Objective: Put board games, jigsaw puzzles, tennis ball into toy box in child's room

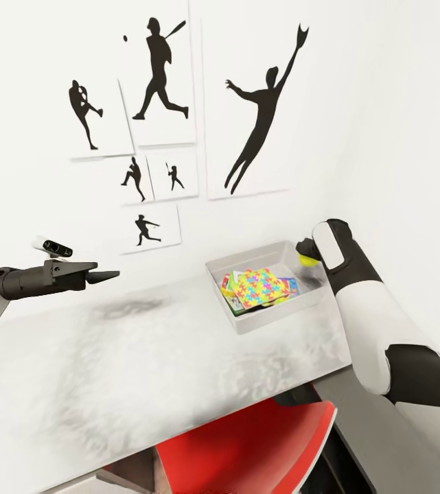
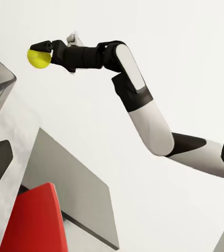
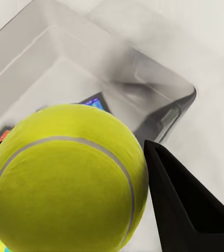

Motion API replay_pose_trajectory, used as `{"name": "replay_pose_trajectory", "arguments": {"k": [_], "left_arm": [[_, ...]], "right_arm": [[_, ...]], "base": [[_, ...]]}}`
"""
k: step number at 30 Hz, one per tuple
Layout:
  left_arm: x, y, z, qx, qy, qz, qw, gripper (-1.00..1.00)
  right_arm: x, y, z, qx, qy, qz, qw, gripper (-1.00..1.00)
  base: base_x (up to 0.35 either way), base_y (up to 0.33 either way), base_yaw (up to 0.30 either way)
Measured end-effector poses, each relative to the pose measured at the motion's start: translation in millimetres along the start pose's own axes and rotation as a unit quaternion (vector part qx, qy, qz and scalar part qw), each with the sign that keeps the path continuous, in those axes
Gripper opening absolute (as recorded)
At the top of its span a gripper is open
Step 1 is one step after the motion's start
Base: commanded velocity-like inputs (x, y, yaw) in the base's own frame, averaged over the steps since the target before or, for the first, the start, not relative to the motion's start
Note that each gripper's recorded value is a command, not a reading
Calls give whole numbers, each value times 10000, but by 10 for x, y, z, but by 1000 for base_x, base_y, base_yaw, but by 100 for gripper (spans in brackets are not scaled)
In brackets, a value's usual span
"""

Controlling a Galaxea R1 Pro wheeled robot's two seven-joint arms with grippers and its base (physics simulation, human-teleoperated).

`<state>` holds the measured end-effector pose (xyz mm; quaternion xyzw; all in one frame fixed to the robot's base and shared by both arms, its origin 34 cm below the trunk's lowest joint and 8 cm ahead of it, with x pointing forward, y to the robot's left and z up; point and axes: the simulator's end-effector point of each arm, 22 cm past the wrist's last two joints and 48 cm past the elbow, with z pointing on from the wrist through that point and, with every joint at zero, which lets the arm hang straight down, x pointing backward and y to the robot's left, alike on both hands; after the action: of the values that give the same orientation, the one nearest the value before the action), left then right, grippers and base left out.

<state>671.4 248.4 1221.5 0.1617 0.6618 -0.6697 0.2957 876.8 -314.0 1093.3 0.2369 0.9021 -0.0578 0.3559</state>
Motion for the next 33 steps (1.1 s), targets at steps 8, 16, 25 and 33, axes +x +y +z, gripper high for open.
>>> {"name": "replay_pose_trajectory", "arguments": {"k": [8,16,25,33], "left_arm": [[21,75,-2,-12,1,-60,10000,100],[38,146,-10,-24,-6,-124,9999,100],[1,141,-46,101,-114,-171,9997,100],[-78,11,-35,457,-272,-147,9985,100]], "right_arm": [[-100,-15,-2,134,-45,12,9999,-100],[-143,-30,28,234,-48,15,9997,-100],[-87,-10,109,245,41,-22,9997,-100],[47,1,187,250,275,-211,9991,-100]], "base": [[0,0,0],[0,0,0],[0,0,5],[0,0,55]]}}
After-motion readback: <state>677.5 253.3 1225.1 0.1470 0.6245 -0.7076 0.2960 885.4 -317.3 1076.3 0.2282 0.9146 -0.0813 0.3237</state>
